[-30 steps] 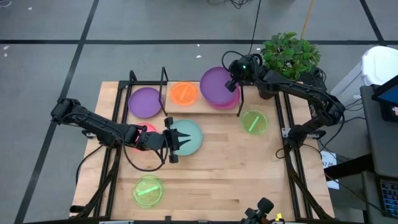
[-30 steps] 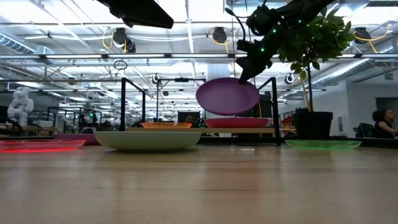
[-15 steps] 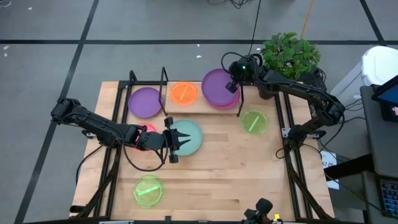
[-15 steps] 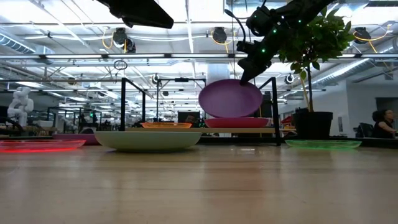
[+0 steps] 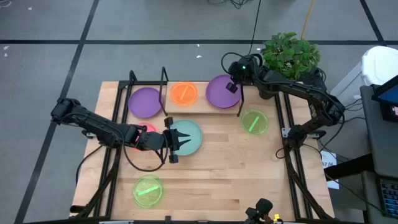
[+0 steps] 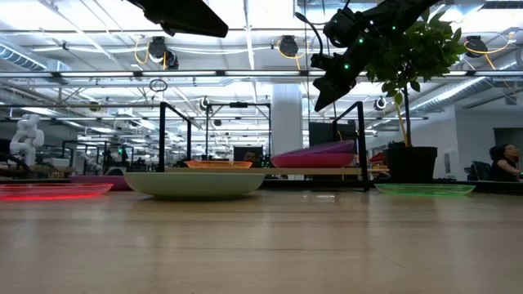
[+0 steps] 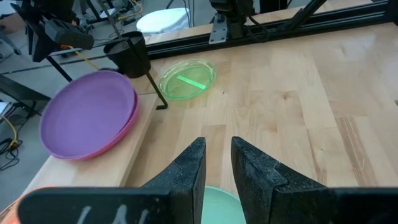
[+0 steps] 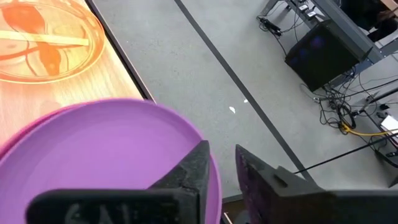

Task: Place and stack plates onto a shelf
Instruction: Stack the bottom large violet plate on top of the pink plate on the shelf

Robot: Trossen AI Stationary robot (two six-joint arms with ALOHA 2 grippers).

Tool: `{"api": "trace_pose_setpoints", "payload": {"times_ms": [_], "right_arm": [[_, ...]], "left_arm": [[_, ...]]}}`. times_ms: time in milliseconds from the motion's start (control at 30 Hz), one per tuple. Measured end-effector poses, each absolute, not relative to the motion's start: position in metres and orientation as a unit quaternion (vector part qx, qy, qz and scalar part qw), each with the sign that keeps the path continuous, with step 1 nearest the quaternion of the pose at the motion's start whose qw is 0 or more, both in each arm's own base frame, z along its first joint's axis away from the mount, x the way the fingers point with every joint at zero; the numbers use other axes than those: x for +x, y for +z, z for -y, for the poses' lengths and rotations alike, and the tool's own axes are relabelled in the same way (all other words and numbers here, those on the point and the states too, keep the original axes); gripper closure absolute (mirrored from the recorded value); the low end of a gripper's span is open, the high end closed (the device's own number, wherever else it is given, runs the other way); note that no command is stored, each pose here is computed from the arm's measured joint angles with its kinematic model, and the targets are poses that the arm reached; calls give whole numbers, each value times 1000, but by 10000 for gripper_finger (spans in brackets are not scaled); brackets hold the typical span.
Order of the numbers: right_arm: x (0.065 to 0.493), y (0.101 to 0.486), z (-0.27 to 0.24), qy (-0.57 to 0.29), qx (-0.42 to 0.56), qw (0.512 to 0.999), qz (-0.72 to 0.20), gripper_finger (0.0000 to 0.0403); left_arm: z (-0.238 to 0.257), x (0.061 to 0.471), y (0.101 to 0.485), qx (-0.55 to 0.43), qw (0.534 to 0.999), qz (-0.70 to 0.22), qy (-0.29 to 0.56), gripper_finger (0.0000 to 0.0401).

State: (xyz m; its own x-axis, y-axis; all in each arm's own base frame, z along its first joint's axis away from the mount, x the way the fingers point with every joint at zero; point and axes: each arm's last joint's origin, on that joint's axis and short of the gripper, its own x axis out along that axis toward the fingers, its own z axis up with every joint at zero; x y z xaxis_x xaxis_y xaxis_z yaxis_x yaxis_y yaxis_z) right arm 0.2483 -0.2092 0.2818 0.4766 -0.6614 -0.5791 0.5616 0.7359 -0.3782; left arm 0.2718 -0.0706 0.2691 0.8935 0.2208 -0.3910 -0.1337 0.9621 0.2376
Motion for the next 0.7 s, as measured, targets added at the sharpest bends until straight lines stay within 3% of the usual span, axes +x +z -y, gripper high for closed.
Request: {"api": "trace_pose_setpoints", "payload": {"times_ms": [467,700], "right_arm": [[253,298,172,-317,-61,877,-356,307],[233,287,111,-206,20,910,-360,307]], "left_arm": [[71,271,268,103,967,-215,92,318],[70,269,264,92,963,-235,96,318]]}}
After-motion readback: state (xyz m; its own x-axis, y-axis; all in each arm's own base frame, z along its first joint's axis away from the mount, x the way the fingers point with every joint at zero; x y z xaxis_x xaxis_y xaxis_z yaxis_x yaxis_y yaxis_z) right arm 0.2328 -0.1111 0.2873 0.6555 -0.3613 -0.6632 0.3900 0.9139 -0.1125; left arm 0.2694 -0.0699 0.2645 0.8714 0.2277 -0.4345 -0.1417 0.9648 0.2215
